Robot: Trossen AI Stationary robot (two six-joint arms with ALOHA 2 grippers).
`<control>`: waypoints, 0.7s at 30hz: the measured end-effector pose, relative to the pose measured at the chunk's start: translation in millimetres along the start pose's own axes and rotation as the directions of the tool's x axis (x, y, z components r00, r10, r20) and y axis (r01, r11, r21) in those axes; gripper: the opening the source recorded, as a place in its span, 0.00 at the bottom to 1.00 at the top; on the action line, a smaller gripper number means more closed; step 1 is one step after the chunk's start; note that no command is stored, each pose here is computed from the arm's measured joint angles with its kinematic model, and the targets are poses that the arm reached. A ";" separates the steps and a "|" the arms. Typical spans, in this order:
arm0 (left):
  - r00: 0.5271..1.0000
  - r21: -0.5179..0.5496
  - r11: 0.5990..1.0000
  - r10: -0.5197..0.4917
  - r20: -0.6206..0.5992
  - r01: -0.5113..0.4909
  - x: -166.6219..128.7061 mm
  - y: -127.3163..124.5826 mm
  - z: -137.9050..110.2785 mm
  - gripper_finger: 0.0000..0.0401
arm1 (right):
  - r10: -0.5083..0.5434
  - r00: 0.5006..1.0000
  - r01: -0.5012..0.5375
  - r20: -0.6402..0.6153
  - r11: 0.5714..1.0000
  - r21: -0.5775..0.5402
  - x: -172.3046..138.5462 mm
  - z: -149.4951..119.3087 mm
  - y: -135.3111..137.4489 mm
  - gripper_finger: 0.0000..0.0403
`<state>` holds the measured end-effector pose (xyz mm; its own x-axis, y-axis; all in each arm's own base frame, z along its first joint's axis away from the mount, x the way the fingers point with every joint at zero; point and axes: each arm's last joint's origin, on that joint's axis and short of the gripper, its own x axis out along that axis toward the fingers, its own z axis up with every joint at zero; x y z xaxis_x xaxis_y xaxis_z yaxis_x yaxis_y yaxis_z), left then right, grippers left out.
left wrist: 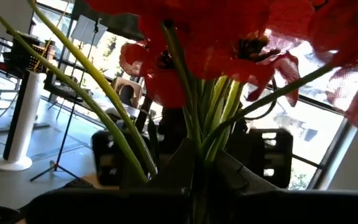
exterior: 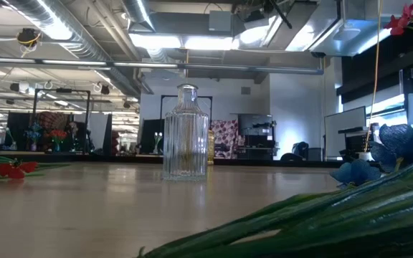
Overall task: Sort flowers into vase by color
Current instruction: Put the top red flowers into the red vase
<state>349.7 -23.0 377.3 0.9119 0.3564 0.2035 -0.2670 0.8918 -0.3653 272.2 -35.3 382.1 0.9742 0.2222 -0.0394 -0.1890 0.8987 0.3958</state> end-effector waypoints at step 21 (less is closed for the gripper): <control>0.997 0.005 1.000 -0.002 -0.078 0.003 1.0 15.1 5.2 0.23 | -0.021 0.999 0.021 -0.025 1.000 -0.001 5.2 -4.8 -4.6 0.08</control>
<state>345.0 -7.7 376.7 0.9339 0.3318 0.1332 -0.2663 0.8941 -0.3601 277.6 -36.5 375.7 0.9744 0.2132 -0.0708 -0.1691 0.9035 0.3937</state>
